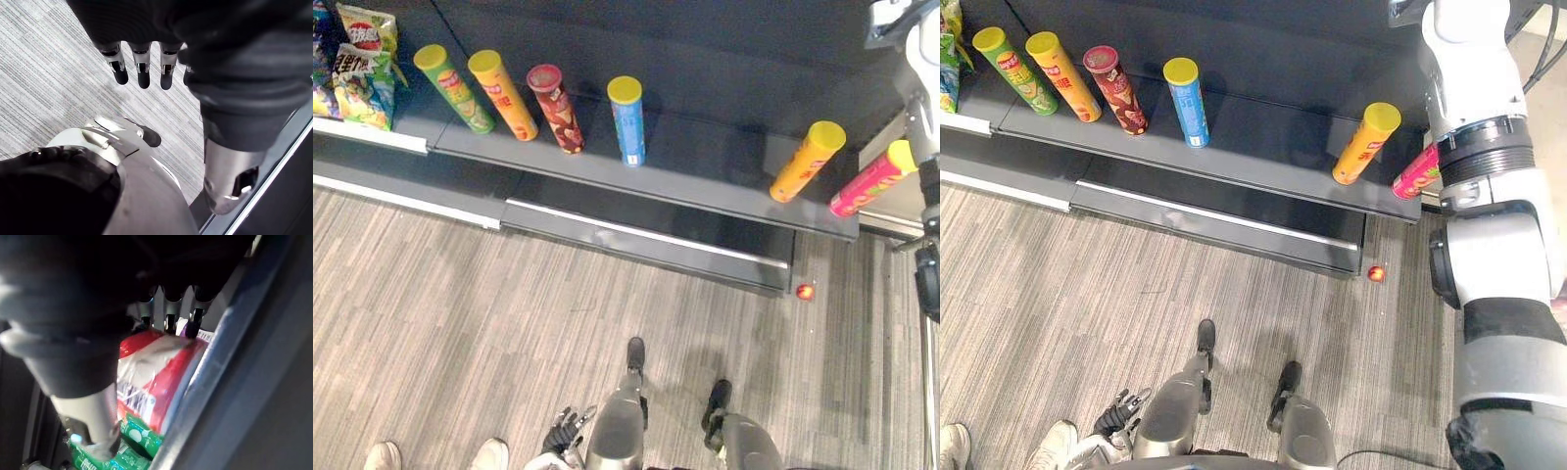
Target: Put the gum and the chips on the shelf.
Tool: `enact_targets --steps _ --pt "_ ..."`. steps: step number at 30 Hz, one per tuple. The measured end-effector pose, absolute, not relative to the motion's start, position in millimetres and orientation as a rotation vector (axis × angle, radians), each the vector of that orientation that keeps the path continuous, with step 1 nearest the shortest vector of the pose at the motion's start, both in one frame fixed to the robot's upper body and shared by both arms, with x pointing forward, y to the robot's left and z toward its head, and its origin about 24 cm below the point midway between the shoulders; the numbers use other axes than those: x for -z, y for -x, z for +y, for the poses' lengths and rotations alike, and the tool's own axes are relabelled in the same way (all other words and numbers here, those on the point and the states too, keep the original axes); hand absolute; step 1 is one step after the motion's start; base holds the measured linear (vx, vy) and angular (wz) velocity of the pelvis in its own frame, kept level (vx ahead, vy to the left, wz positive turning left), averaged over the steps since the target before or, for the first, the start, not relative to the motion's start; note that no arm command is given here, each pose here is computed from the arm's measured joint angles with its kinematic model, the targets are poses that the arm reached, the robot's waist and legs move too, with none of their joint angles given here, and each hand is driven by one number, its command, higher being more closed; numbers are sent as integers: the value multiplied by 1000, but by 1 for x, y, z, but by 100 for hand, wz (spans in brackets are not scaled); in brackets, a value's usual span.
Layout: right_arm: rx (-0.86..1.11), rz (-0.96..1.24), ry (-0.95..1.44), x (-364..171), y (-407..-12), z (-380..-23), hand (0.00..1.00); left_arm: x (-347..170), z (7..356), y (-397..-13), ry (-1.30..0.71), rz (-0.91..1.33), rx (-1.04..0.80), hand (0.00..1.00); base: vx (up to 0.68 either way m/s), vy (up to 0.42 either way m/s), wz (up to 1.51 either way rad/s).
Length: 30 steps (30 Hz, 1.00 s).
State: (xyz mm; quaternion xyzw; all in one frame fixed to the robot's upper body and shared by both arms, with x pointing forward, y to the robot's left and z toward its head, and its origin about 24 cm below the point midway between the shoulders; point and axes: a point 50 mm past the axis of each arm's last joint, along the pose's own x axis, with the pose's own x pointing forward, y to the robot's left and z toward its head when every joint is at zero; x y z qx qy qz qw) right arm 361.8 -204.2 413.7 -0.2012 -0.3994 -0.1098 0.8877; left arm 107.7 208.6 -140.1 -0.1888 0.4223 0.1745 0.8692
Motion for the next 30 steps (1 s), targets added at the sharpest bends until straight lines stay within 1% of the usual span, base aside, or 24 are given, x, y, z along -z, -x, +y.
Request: enact_targets --steps 16,30 --pt "175 -835 477 -413 -362 -201 0 140 207 -108 385 886 -350 0 27 -29 -2" --pt "276 -796 452 -405 -368 -215 0 140 207 -107 375 890 -349 0 27 -19 -2"
